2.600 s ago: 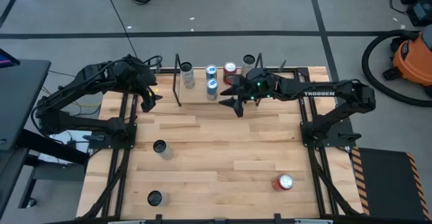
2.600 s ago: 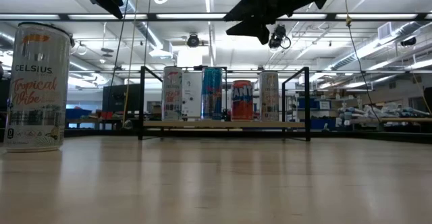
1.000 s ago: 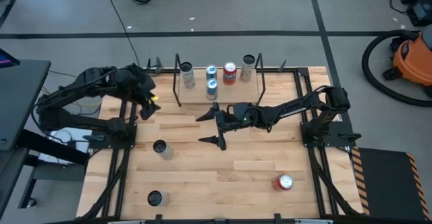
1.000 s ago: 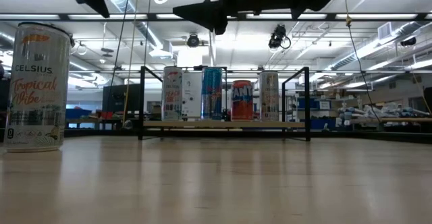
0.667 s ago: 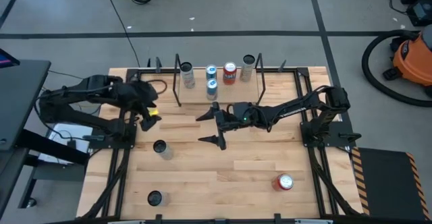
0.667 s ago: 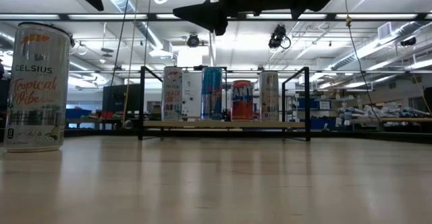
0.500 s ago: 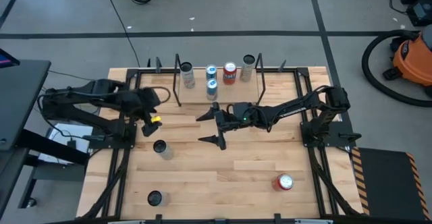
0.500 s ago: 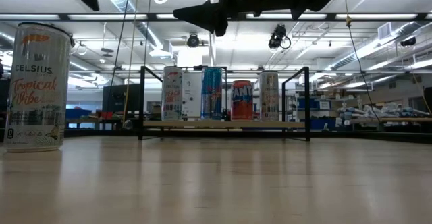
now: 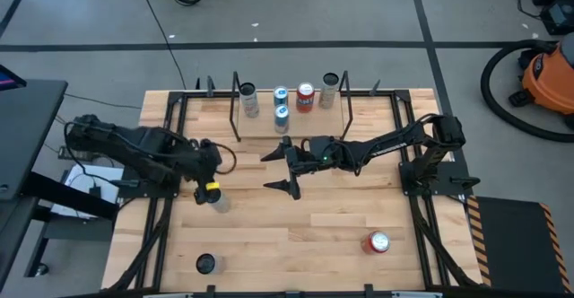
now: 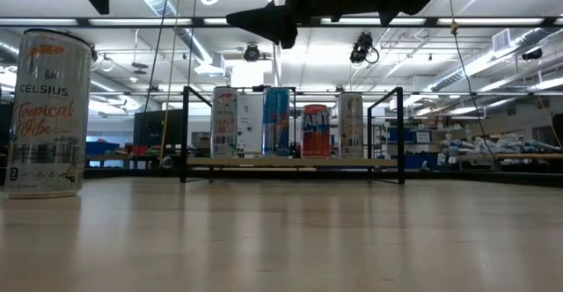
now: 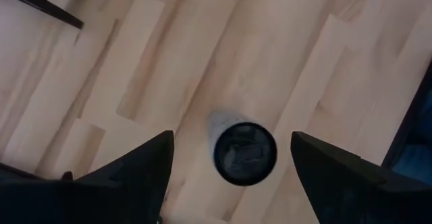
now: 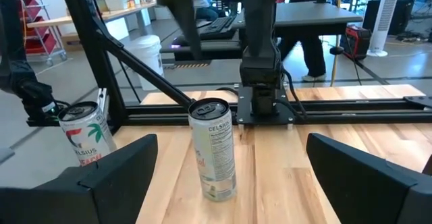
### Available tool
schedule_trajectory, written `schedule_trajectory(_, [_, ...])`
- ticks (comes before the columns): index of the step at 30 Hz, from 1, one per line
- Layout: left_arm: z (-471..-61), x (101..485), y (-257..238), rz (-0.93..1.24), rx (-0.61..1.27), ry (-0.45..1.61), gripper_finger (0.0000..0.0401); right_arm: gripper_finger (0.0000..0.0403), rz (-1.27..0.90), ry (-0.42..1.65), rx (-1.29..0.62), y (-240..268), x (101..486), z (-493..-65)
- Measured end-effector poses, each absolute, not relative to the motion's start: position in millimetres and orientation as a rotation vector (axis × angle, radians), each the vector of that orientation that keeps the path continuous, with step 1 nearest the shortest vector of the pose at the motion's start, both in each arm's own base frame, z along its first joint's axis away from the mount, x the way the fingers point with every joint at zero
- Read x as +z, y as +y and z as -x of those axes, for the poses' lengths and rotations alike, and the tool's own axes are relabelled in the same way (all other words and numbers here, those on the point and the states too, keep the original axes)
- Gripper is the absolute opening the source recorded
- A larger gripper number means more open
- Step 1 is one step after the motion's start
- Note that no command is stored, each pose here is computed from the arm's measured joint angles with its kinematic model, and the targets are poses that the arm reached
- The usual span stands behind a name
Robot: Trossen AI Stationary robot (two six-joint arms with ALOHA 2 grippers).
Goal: Place canned beverage on shelf
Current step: Put the white yellow soda can on the shelf aligned with the other white yellow soda can
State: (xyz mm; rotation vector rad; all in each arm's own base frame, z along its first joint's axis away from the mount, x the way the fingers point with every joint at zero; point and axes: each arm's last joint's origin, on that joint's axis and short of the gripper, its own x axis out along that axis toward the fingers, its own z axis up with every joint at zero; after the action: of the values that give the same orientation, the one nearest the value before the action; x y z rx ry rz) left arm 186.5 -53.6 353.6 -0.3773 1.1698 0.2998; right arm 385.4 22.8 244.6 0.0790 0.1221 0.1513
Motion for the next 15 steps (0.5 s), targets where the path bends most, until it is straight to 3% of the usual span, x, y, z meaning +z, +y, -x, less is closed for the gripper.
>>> schedule_trajectory(15, [-198.2,338.6,-77.6,0.351,0.301,1.25,0.03,0.0389,-0.09,0.124,0.155,24.5,244.5,-385.3])
